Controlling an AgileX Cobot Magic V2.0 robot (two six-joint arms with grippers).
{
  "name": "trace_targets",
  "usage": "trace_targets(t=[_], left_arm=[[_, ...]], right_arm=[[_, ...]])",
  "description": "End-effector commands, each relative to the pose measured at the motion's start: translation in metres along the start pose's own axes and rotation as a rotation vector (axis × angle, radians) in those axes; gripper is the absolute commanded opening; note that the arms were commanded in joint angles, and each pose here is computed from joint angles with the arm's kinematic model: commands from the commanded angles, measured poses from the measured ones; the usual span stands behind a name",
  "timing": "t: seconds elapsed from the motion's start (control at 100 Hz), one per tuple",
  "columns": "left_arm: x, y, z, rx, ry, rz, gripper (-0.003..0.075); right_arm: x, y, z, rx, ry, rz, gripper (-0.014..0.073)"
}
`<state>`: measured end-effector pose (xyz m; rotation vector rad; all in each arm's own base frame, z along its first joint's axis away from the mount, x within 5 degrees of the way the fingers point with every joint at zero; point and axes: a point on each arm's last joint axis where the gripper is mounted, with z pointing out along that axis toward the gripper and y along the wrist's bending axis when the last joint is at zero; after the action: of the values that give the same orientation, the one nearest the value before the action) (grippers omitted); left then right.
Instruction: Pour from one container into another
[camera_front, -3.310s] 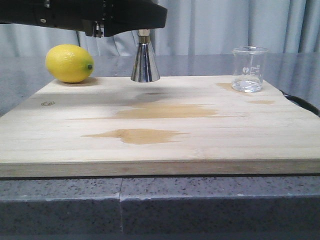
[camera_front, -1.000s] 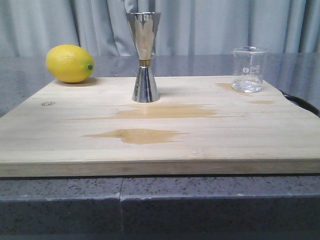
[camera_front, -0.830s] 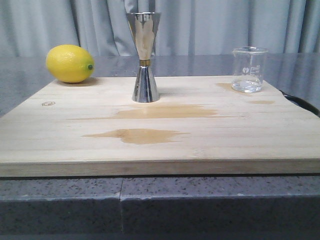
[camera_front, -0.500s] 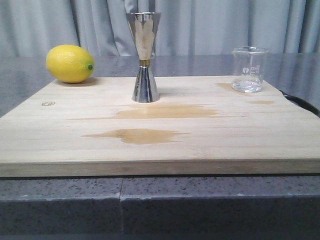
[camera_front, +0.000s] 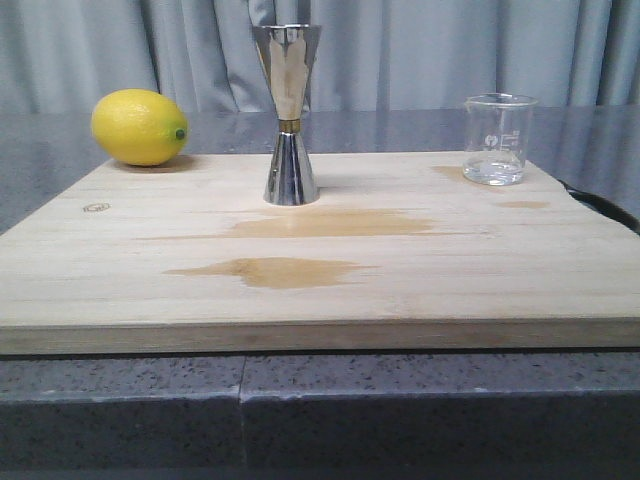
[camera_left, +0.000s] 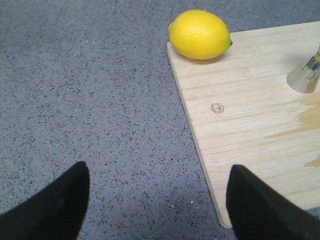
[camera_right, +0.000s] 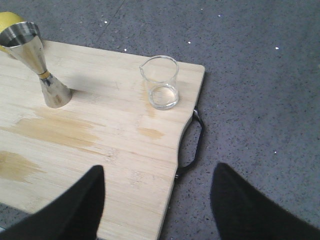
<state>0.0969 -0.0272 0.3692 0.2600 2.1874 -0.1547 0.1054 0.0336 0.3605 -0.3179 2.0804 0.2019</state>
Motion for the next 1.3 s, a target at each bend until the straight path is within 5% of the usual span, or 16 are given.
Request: trace_targets(t=[0.0, 0.26, 0.42, 1.06, 1.29], left_arm=[[-0.012, -0.001, -0.006, 0.007, -0.097, -0.007, 0.0405], [-0.013, -0.001, -0.006, 0.007, -0.102, -0.007, 0.0111], [-0.013, -0.001, -0.006, 0.008, -0.104, -0.007, -0.0020], [-0.007, -0.003, -0.006, 0.044, -0.117, -0.056, -0.0019], [0.034, 0.011, -0.004, -0.111, -0.349, 0.008, -0.0019]], right_arm=[[-0.012, -0.001, -0.005, 0.015, -0.094, -0.006, 0.0257], [-0.012, -0.001, -0.005, 0.015, -0.094, -0.006, -0.0007], [-0.013, -0.001, -0.005, 0.016, -0.101, -0.006, -0.0071], [-0.011, -0.001, -0.005, 0.015, -0.082, -0.006, -0.0071], [-0.011, -0.001, -0.005, 0.015, -0.082, -0.006, -0.0071]])
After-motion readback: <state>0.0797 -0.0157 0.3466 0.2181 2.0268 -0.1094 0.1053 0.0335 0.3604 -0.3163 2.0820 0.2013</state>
